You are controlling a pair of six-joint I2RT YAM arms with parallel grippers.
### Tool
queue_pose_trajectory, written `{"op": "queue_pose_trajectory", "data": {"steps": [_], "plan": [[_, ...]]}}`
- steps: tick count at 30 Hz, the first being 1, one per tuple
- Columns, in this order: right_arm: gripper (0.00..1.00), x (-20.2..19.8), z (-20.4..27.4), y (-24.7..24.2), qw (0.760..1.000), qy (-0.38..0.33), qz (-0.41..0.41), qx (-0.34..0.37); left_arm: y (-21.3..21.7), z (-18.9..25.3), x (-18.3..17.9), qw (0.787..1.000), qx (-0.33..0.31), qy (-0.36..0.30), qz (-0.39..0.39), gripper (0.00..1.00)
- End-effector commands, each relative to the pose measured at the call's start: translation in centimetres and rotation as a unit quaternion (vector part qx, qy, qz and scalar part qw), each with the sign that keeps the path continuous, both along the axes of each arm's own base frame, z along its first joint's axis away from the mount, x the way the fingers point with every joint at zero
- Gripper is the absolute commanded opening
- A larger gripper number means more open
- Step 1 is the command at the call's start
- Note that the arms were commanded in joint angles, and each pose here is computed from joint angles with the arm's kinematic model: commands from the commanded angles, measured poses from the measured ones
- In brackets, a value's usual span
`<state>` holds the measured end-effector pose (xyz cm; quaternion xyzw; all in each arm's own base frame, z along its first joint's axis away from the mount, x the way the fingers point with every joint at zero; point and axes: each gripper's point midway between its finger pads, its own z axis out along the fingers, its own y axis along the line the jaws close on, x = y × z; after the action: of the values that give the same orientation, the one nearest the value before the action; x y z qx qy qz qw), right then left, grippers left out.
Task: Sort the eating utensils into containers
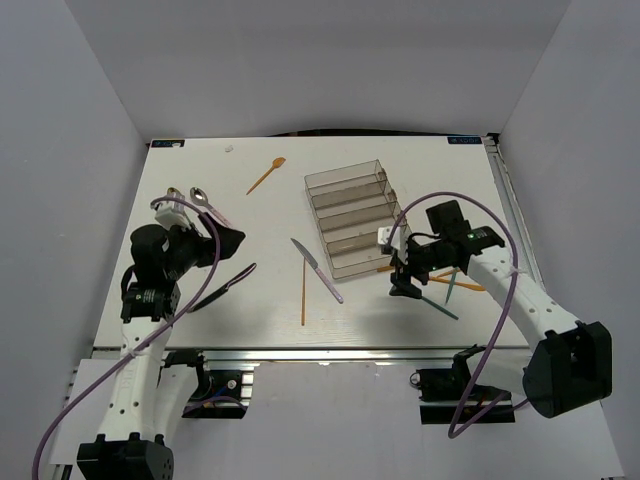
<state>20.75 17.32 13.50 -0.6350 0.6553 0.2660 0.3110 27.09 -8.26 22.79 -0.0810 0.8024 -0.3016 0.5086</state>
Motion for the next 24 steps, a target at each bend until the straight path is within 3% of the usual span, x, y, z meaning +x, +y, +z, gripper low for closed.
{"op": "queue_pose_trajectory", "data": {"steps": [1,13,24], "plan": [[0.79,0.5,-2.1,-0.7,0.997,0.004,-0.054,-0.047,-0.6,-1.1,-1.0,1.0,-0.014,0.015,-0.012,0.98],[0.72,1.8,-8.4,-6.7,0.963,-0.034,-0.181,-0.197,-0.7,-2.3,-1.9,0.999,-0.022,0.038,-0.011,0.98],[0.65,1.4,-11.1,-9.6,0.951,-0.023,-0.197,-0.237,-0.5,-3.4,-1.4,0.998,-0.024,0.059,-0.004,0.98]]}}
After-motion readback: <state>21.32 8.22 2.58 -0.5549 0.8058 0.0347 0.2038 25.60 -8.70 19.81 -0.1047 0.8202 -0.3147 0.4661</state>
